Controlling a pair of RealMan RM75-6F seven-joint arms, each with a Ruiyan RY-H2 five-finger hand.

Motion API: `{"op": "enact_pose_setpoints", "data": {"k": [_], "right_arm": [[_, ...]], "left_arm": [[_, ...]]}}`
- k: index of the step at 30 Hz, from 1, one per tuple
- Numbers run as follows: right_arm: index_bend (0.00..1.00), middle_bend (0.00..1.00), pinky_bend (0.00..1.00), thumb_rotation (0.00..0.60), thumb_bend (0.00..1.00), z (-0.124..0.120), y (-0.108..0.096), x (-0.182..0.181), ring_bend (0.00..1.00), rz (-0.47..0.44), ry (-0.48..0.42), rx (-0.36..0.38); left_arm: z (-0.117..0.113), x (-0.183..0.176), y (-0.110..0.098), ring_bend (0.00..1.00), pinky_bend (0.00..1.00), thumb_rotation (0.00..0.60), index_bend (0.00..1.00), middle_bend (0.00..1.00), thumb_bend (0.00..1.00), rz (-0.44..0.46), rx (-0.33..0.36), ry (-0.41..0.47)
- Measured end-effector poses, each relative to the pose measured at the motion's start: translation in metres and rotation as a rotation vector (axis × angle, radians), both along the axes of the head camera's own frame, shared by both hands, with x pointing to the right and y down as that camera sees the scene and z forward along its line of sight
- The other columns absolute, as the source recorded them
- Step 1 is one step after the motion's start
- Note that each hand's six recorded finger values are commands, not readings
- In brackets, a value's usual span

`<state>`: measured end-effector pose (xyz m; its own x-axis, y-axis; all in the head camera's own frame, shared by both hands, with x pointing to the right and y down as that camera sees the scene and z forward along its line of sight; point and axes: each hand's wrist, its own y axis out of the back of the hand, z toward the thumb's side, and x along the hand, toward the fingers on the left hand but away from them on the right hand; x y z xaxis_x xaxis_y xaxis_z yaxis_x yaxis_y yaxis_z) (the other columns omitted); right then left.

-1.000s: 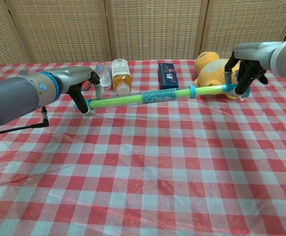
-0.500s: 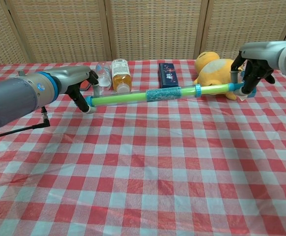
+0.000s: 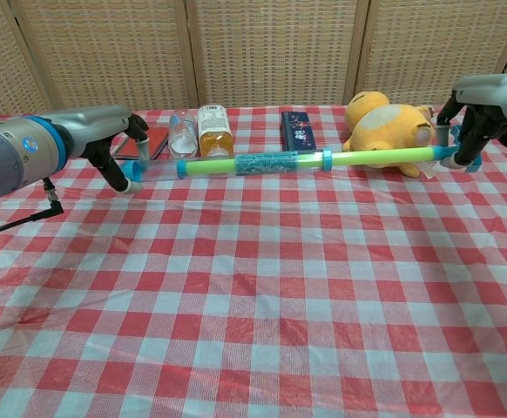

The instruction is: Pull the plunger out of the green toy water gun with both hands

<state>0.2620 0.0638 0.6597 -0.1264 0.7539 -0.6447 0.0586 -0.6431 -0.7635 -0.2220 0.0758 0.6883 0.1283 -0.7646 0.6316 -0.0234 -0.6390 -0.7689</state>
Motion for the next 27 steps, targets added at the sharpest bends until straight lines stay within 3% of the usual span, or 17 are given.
{"op": "enact_pose_setpoints", "data": {"k": [10, 23, 27], "right_arm": [[0.84, 1.0, 0.78, 0.6, 0.55, 0.003, -0.002, 0.025, 1.0, 0.046, 0.039, 0.006], [0.84, 1.0, 0.78, 0.6, 0.55, -0.005, -0.01, 0.05, 1.0, 0.105, 0.093, 0.024], [0.84, 1.0, 0.78, 0.6, 0.55, -0.01, -0.009, 0.055, 1.0, 0.116, 0.104, 0.027]], "left_arm": [[-0.007, -0.021, 0.009, 0.0, 0.0, 0.6, 0.55, 0.0, 0.35, -0.001, 0.002, -0.019], [-0.047, -0.048, 0.012, 0.0, 0.0, 0.6, 0.55, 0.0, 0.35, 0.0, 0.044, -0.005], [-0.049, -0.052, 0.015, 0.0, 0.0, 0.6, 0.55, 0.0, 0.35, 0.001, 0.039, -0.012]]}}
